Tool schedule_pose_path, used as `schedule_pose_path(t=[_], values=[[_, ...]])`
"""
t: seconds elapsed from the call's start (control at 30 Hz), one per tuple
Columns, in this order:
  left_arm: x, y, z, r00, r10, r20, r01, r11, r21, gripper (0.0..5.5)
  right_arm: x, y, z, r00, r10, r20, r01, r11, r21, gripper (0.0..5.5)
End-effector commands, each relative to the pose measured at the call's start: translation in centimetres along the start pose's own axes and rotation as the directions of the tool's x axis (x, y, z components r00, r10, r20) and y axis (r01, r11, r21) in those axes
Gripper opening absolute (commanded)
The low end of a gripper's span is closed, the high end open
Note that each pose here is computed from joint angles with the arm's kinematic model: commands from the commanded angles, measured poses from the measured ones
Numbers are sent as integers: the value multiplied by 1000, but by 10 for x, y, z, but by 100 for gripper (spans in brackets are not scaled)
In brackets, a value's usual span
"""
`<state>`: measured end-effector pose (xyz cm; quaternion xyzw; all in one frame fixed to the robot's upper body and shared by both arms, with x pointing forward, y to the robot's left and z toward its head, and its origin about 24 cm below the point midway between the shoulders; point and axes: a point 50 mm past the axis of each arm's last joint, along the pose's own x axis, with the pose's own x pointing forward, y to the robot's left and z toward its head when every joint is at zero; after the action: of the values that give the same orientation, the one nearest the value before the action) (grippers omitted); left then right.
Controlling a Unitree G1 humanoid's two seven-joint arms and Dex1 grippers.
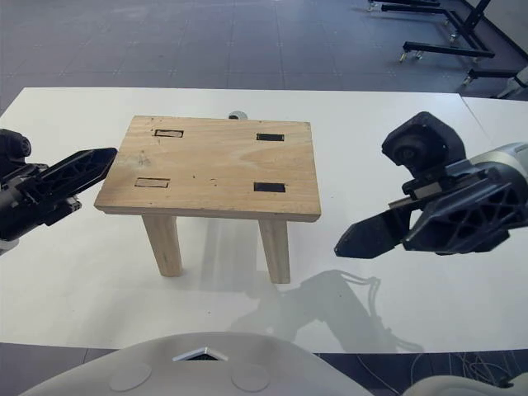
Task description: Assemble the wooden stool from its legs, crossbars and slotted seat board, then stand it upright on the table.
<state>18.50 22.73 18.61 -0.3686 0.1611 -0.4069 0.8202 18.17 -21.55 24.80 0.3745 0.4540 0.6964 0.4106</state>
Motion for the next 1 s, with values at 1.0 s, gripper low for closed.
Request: schedule_pose_path(t=[1.0], values=[[-6, 46, -57, 922, -89, -377, 206, 937, 283, 399, 35, -186, -3, 860, -206, 467, 431, 784, -448, 420]])
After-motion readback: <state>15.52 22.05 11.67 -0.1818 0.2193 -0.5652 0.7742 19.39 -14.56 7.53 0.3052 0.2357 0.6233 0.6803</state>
